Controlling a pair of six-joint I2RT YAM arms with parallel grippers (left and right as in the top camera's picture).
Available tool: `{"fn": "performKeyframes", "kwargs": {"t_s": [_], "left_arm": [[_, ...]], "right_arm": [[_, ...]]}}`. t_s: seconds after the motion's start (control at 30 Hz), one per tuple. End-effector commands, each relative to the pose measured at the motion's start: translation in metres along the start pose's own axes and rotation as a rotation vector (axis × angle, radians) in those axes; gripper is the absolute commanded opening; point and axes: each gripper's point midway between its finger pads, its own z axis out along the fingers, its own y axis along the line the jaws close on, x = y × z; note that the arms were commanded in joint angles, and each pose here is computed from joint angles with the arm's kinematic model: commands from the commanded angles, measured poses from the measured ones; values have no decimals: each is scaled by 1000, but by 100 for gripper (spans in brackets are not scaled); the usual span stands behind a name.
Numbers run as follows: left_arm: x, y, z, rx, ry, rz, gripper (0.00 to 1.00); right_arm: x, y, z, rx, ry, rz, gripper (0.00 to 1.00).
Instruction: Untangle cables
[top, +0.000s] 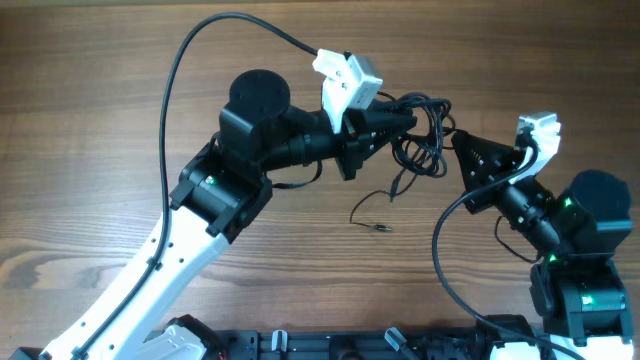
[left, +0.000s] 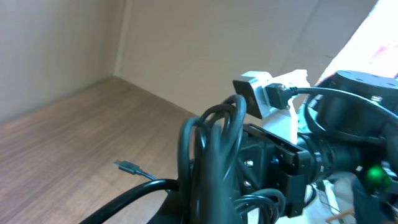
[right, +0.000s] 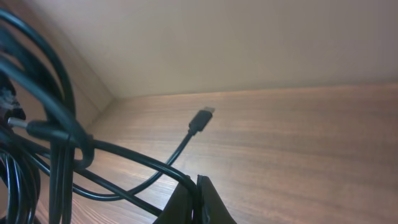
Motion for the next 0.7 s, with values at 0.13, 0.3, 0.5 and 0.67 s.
{"fn": "performKeyframes", "kwargs": {"t_s": [0.13,0.3,0.5,0.67], "left_arm": [[-27,12,-13,-120,-88,54,4],[-25,13,-13,-121,-82,50,4],[-20,11,-12,-111,-63,38,4],[-14,1,-7,-84,-43,32,4]], "right_arm": [[3,-30,-1,152,-14,207,4],[2,-17,0,79,-1,123,87],[-19,29,-3,-168,-64,-75,87],[-31,33,-4,-178,-115,-131,83]]}}
